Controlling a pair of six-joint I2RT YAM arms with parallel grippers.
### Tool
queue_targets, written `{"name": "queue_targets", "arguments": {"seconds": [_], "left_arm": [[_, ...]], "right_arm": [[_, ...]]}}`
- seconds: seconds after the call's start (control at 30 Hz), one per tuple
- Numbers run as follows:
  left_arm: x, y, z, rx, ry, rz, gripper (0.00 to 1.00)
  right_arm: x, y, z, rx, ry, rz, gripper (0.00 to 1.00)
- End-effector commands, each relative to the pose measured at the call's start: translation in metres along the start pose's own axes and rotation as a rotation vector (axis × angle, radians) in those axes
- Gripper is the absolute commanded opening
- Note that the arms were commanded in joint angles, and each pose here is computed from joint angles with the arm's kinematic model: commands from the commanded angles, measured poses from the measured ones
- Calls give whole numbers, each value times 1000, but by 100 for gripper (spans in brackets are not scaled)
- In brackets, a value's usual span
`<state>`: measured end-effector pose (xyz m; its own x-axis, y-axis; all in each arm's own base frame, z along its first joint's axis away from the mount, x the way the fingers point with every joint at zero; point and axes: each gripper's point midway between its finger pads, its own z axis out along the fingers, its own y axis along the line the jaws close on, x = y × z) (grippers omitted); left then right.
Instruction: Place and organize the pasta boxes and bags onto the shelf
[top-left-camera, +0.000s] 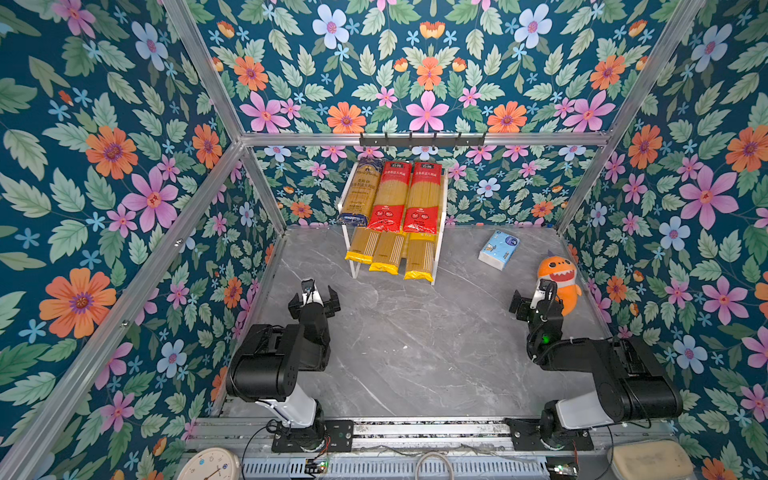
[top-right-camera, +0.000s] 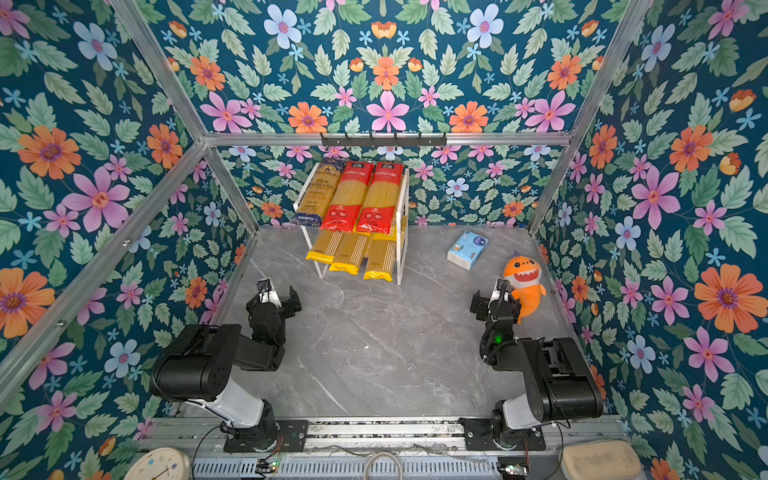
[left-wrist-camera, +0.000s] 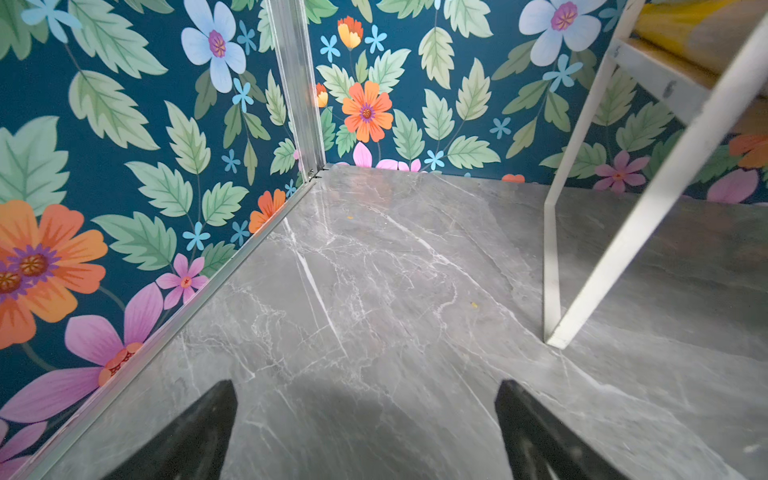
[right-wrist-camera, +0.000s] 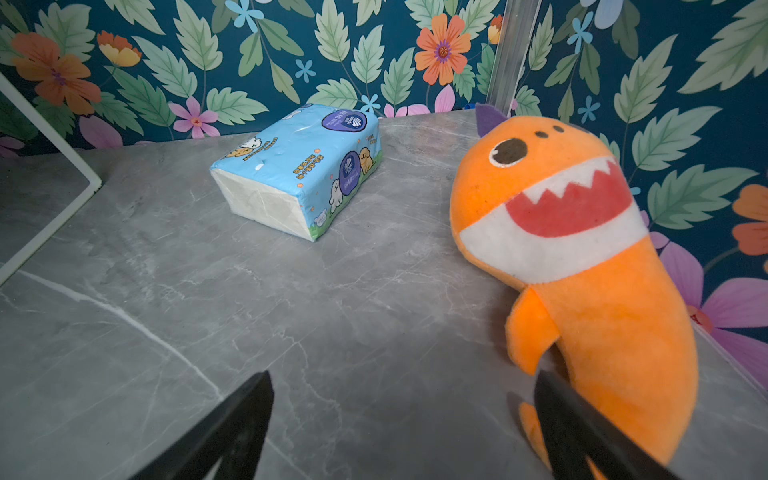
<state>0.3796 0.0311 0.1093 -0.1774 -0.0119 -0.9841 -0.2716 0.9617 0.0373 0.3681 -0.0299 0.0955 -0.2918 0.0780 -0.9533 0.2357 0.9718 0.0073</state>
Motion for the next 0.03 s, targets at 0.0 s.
{"name": "queue_targets", "arguments": {"seconds": [0.0], "left_arm": [[-5,1,0,-7,-21,-1,100]], "right_arm": [[-8,1,0,-3,-33,2,99]]}}
